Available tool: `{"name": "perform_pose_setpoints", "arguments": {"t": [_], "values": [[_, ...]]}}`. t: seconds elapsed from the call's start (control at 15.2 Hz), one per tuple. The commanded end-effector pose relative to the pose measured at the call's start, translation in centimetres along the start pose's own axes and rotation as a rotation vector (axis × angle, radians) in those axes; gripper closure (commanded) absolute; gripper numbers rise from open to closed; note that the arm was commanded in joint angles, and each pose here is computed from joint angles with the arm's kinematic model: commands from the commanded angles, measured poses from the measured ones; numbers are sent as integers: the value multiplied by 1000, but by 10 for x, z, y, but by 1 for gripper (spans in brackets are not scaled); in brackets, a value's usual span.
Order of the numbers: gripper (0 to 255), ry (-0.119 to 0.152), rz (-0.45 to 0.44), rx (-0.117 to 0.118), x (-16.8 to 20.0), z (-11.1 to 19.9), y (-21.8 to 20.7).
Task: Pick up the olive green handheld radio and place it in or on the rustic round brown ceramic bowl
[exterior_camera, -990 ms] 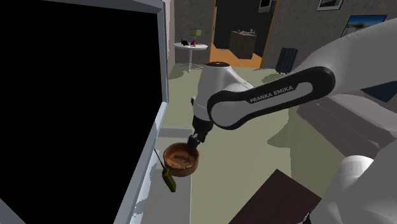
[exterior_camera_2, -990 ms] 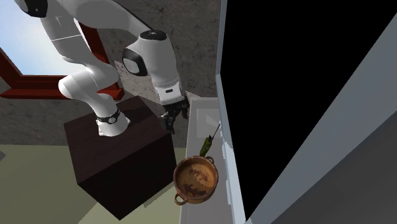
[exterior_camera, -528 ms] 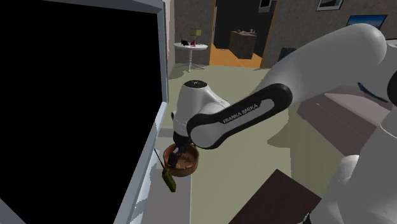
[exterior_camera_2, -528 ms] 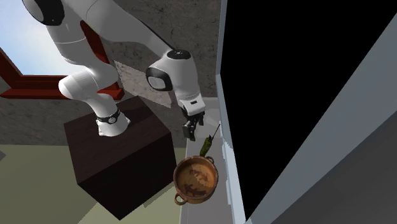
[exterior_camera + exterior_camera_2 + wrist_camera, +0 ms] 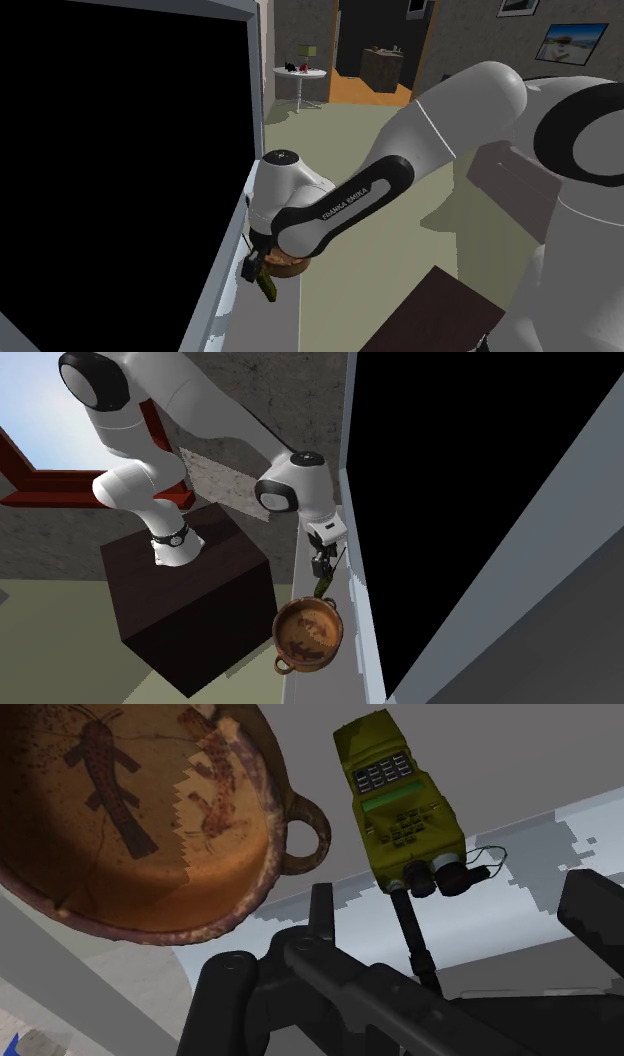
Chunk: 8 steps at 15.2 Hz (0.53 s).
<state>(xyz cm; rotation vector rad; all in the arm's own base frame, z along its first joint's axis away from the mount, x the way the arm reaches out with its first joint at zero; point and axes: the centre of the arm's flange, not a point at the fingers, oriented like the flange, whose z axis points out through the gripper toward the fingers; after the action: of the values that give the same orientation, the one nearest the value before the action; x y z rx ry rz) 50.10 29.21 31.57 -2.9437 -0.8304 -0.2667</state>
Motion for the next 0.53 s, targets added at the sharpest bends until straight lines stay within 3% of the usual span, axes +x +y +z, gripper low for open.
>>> {"name": "perform_pose_setpoints", "arguments": {"t": [0.0, 0.46], "values": [[0, 1, -1, 0, 0, 12, -1], [0, 1, -1, 0, 0, 25, -1]]}}
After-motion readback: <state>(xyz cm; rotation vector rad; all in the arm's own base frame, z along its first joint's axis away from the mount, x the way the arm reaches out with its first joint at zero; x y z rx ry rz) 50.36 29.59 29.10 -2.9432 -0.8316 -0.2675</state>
